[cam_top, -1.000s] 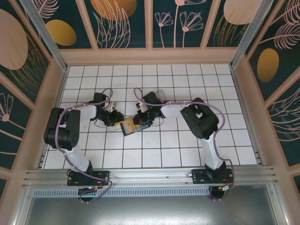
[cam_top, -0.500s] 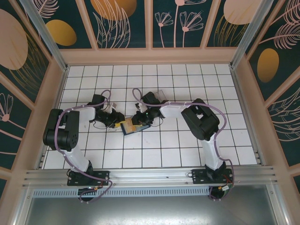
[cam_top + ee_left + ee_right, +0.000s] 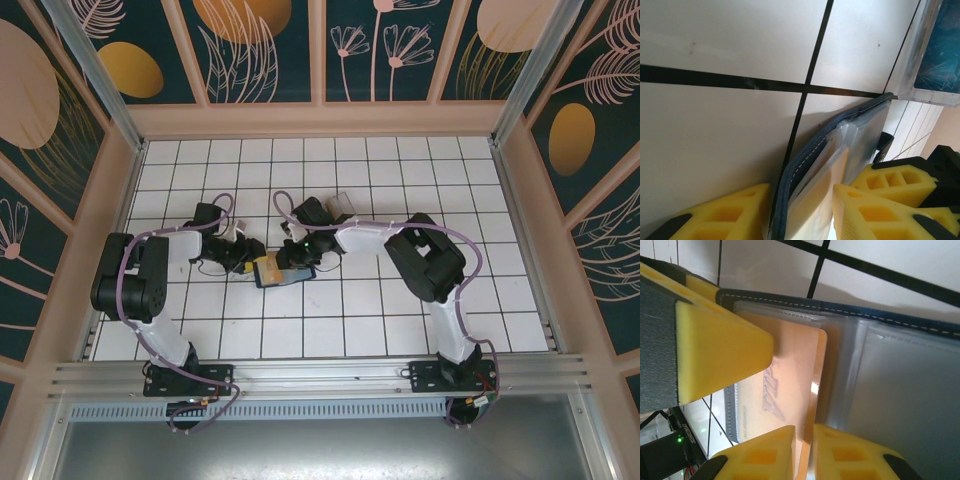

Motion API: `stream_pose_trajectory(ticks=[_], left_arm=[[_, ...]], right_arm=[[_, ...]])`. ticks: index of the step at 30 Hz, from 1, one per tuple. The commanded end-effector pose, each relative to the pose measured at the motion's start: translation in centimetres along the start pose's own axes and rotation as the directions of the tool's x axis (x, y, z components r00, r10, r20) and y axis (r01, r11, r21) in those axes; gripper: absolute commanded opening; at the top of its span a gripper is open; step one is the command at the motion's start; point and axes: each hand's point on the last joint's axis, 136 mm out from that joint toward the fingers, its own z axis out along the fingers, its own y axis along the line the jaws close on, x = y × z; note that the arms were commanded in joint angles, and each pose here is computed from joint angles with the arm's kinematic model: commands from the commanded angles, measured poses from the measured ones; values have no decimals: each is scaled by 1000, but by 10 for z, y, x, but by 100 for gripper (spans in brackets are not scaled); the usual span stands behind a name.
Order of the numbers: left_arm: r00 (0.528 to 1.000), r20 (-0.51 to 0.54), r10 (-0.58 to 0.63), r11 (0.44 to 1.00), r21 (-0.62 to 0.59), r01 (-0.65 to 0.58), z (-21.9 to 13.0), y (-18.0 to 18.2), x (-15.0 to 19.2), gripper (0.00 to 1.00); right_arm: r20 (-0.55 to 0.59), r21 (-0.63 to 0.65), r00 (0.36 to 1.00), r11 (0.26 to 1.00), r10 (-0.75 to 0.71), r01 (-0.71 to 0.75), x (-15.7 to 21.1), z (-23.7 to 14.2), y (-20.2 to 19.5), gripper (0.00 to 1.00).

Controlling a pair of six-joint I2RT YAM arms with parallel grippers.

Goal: Put the credit cards into the card holder
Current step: Insert the credit card into the card slot, then flip over the card slot in the card holder.

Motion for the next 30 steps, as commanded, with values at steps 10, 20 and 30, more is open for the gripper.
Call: stream_pose_trajectory(ticks=[10,20,30], left_arm=[[1000,-4,-11,999,48,11,-3,-7,3,41],[1000,29,-2,999,36,1,-9,-6,2,42],[999,30,-21,1000,18,21,-11,2,7,40]], right_arm=[[13,27,999,998,-52,52,2,-5,6,27],[195,149,965,978,-173,145,-14,-79,22,38],[290,108,955,994,-62,32,-3,-79,30,43]])
